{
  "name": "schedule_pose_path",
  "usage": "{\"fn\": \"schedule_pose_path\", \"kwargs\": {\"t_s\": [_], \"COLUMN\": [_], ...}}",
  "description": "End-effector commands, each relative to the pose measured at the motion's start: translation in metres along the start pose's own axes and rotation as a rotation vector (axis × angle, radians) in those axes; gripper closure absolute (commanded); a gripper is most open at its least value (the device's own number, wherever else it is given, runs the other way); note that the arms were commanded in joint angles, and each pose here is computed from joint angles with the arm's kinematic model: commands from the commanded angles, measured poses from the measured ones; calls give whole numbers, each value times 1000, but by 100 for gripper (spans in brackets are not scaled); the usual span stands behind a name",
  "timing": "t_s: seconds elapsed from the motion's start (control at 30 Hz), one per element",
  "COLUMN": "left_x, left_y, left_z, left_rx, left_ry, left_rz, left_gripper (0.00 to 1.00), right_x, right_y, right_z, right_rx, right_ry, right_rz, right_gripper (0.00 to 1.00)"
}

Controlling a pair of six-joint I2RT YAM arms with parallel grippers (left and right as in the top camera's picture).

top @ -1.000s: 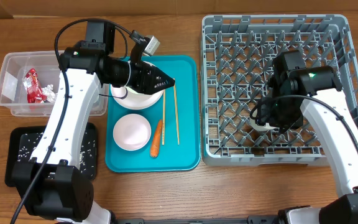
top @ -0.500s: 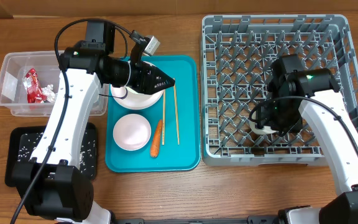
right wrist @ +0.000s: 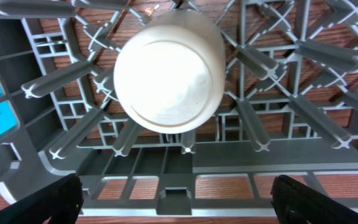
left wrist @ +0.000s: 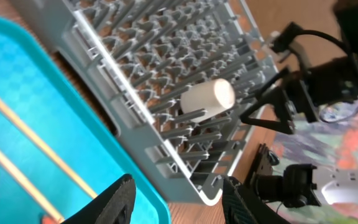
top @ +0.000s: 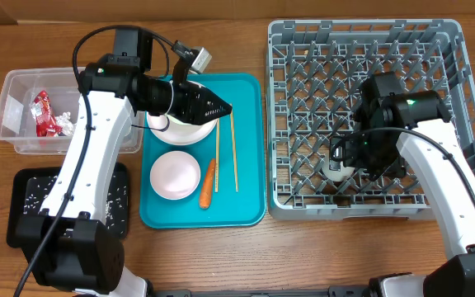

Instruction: Sort waste into correct bins and load items into the dishwasher

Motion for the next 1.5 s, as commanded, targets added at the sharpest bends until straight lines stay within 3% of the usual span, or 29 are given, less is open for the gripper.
{"fn": "schedule_pose_path", "kwargs": {"t_s": [0.0, 0.17, 0.37, 0.53, 0.7, 0.9, 1.13, 1.47], "left_x": [13, 35, 23, 23, 25, 52, 83, 107], "left_y": [-8, -39, -63, -70, -79, -100, -131, -172], "left_z": [3, 2, 16, 16, 15, 1, -17, -24], "left_rx": [53, 213, 395, 448, 476, 498, 502, 506], "left_ry": [100, 389, 582, 739, 776, 967, 1033, 891], "left_rz": [-98, -266, -243, -238, -264, -348, -503, -670], "left_gripper": [53, 52, 49, 50, 50, 49, 51, 53], "right_x": [8, 8, 9, 9, 9, 9, 9, 9], "right_y": [3, 4, 7, 6, 6, 7, 6, 6], "right_z": [-5, -5, -5, -5, -5, -5, -5, -5], "right_rx": [-12, -16, -30, -29, -28, -29, -28, -28], "right_ry": [43, 45, 51, 50, 50, 50, 50, 50], "right_rz": [-7, -7, -9, -9, -9, -9, -9, -9], "right_gripper": [0, 0, 0, 0, 0, 0, 0, 0]}}
Point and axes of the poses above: each gripper's point midway between its finger pads, its own z axis out along the fingers, its own x axis along the line the jaws close on, y = z × x, the point moved 4 cm from there along -z, back along the fingers, and after that the axes turned 8 degrees about z, right-handed, at the moved point
